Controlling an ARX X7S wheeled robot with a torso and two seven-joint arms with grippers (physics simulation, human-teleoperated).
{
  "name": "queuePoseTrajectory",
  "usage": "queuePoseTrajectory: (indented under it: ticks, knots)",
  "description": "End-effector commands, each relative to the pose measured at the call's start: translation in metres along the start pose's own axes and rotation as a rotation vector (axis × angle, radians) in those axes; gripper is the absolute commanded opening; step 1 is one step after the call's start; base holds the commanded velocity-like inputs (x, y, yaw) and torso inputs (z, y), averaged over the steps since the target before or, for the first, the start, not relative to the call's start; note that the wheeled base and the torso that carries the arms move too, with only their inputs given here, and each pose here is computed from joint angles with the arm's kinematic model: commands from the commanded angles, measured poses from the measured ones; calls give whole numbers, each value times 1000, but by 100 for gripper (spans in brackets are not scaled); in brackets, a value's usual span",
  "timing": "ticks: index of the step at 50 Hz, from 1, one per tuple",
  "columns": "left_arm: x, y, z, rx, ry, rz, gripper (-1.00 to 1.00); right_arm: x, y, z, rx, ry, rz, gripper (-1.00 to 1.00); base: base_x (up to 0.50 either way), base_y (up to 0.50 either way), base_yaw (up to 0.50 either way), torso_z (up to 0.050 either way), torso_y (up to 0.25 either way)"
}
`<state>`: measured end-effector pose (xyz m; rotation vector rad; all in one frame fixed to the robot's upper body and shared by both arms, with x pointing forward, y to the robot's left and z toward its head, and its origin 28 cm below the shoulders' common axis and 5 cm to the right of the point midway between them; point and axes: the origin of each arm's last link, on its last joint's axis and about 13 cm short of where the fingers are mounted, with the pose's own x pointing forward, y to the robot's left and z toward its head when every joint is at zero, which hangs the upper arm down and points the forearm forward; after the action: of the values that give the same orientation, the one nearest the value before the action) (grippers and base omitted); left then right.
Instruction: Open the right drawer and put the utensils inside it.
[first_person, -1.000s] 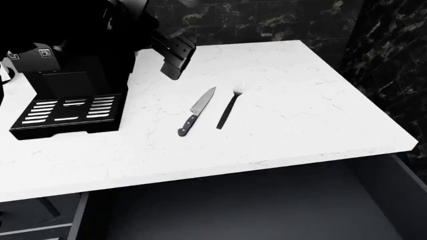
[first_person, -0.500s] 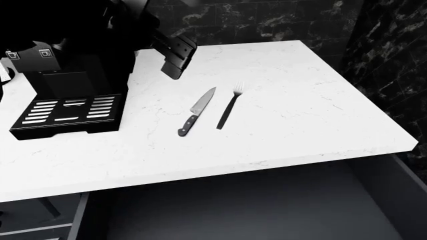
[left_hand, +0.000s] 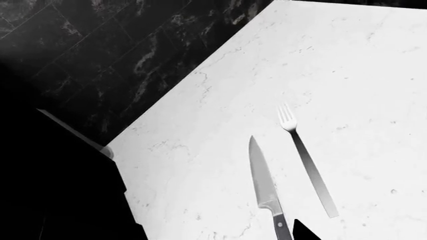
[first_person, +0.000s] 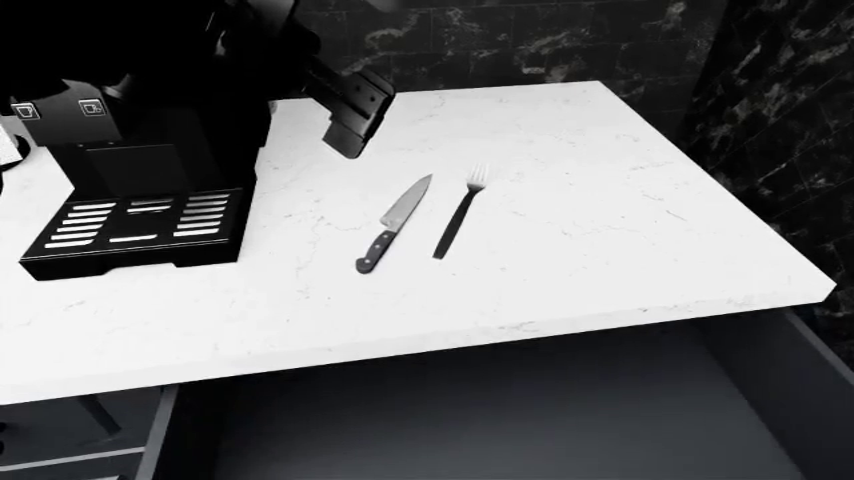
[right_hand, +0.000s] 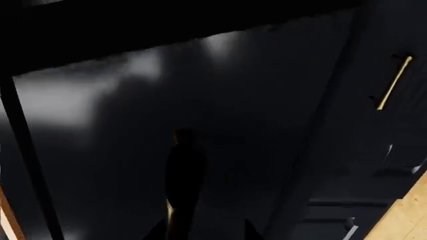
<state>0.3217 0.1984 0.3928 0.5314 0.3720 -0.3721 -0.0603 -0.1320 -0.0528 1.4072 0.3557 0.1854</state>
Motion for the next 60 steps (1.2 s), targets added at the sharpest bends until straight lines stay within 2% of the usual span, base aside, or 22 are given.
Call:
queuePoseTrajectory:
  ticks: [1, 9, 13, 22, 25, 29, 32, 38, 39, 43, 44, 45, 46, 47, 49, 50, 52, 54, 55, 56, 57, 60]
  knots:
    - [0, 0, -1, 0, 1, 0, 100, -11, -2, 8, -21, -85, -50, 100, 0, 0, 0, 0, 0]
    - [-1, 0, 0, 1, 1, 1, 100, -14, 0, 21, -14, -259, 21, 100, 0, 0, 0, 0, 0]
    - [-2, 1, 1, -1, 0, 2, 100, -17, 1, 33, -57, -425, 67, 100, 0, 0, 0, 0, 0]
    - [-2, 1, 1, -2, -2, 2, 100, -18, 1, 43, -125, -586, 97, 100, 0, 0, 0, 0, 0]
    - [-2, 1, 1, -2, -3, 2, 100, -15, 0, 46, -180, -676, 69, 100, 0, 0, 0, 0, 0]
    - [-2, 1, 0, -1, -2, 1, 100, -19, -3, 54, -378, -887, 89, 100, 0, 0, 0, 0, 0]
    - [-1, 0, -1, -3, -2, -2, 100, -42, 0, 73, -418, -1076, 153, 100, 0, 0, 0, 0, 0]
    - [1, -1, -1, -5, -4, -5, 100, -79, 5, 89, -463, -1187, 250, 100, 0, 0, 0, 0, 0]
    - [1, -1, -1, -5, -5, -8, 100, -94, 8, 92, -519, -1168, 272, 100, 0, 0, 0, 0, 0]
    - [1, -1, 0, -6, -9, -7, 100, -136, 14, 97, -770, -1349, 310, 100, 0, 0, 0, 0, 0]
    - [1, -1, 0, -7, -10, -6, 100, -96, 28, 131, -896, -1210, 613, 100, 0, 0, 0, 0, 0]
    - [2, -1, -1, -6, -10, -6, 100, -146, 20, 101, -845, -1374, 320, 100, 0, 0, 0, 0, 0]
    - [2, -2, -1, -6, -11, -7, 100, -156, 24, 101, -884, -1399, 315, 100, 0, 0, 0, 0, 0]
    - [2, -2, -1, -5, -11, -6, 100, -118, 36, 132, -964, -1282, 554, 100, 0, 0, 0, 0, 0]
    - [3, -2, -1, -2, -10, -5, 100, -70, 74, 165, -1169, -1064, 776, 100, 0, 0, 0, 0, 0]
    - [2, -3, -1, -1, -13, -8, 100, -57, 87, 168, -1231, -1024, 751, 100, 0, 0, 0, 0, 0]
    - [2, -3, 0, -4, -15, -10, 100, -96, 74, 130, -1062, -1042, 414, 100, 0, 0, 0, 0, 0]
    - [3, -3, -1, -6, -12, -10, 100, -111, 77, 87, -933, -1178, 401, 100, 0, 0, 0, 0, 0]
    - [4, -4, -1, -9, -11, -11, 100, -118, 80, 66, -922, -1275, 368, 100, 0, 0, 0, 0, 0]
    - [4, -4, -1, -9, -9, -12, 100, -129, 84, 45, -984, -1395, 281, 100, 0, 0, 0, 0, 0]
    - [5, -4, -1, -10, -4, -14, 100, -131, 85, 38, -999, -1428, 251, 100, 0, 0, 0, 0, 0]
    - [8, -4, -1, -44, 18, -32, 100, -130, 86, 40, -999, -1417, 249, 100, 0, 0, 0, 0, 0]
